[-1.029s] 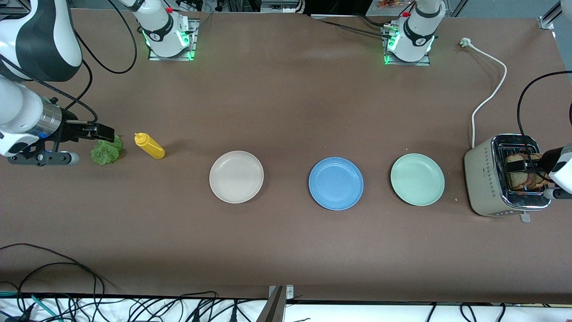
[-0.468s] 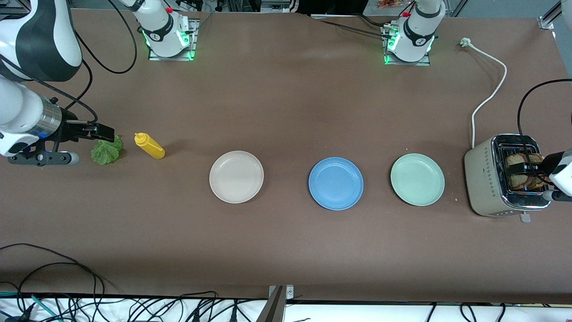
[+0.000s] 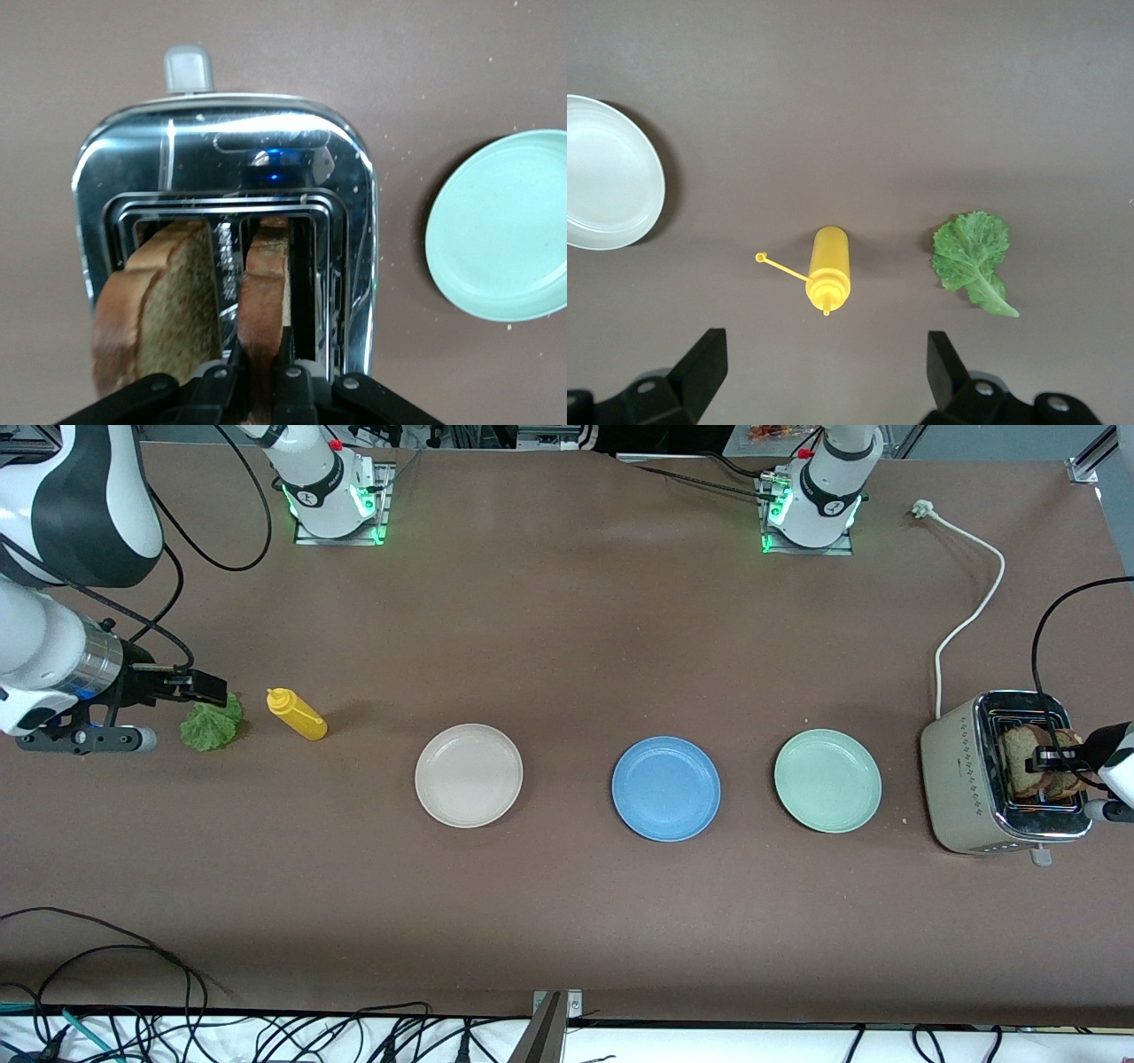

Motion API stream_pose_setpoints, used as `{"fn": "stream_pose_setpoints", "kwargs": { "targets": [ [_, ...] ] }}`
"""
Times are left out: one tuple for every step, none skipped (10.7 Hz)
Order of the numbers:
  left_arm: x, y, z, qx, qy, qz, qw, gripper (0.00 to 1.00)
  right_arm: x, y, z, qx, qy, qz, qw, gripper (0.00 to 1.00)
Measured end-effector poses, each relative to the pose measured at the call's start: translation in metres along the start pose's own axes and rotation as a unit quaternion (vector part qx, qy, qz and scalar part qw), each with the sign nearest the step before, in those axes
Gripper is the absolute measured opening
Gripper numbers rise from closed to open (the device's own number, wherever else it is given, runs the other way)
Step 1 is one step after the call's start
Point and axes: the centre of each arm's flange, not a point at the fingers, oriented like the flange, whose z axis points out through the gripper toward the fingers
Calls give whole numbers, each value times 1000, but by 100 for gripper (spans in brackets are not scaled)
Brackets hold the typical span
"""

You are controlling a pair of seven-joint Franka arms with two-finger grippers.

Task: Make sandwich in blue plate with both arms
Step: 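Grasp the toast slice with the left gripper and lift it out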

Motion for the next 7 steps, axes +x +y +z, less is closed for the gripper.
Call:
{"fn": "stream_pose_setpoints", "kwargs": {
  "targets": [
    [-3,1,-10,3,-2,1,1000,13,0,0,1,0,-1,0,1000,100],
    [-10,3,-24,3,-5,1,1000,11,1,0,2,0,-1,0,1000,100],
    [-18,6,-42,3,-8,4,1000,9,1,0,2,0,-2,0,1000,100],
    [-29,10,-62,2,-11,6,1000,9,1,1,2,0,-2,1,1000,100],
    [-42,16,-83,2,-14,8,1000,9,1,2,3,0,-2,2,1000,100],
    [-56,24,-106,1,-19,9,1000,9,2,2,4,0,-3,2,1000,100],
    [-71,32,-130,1,-22,11,1000,9,2,2,4,0,-3,2,1000,100]
  ]
}}
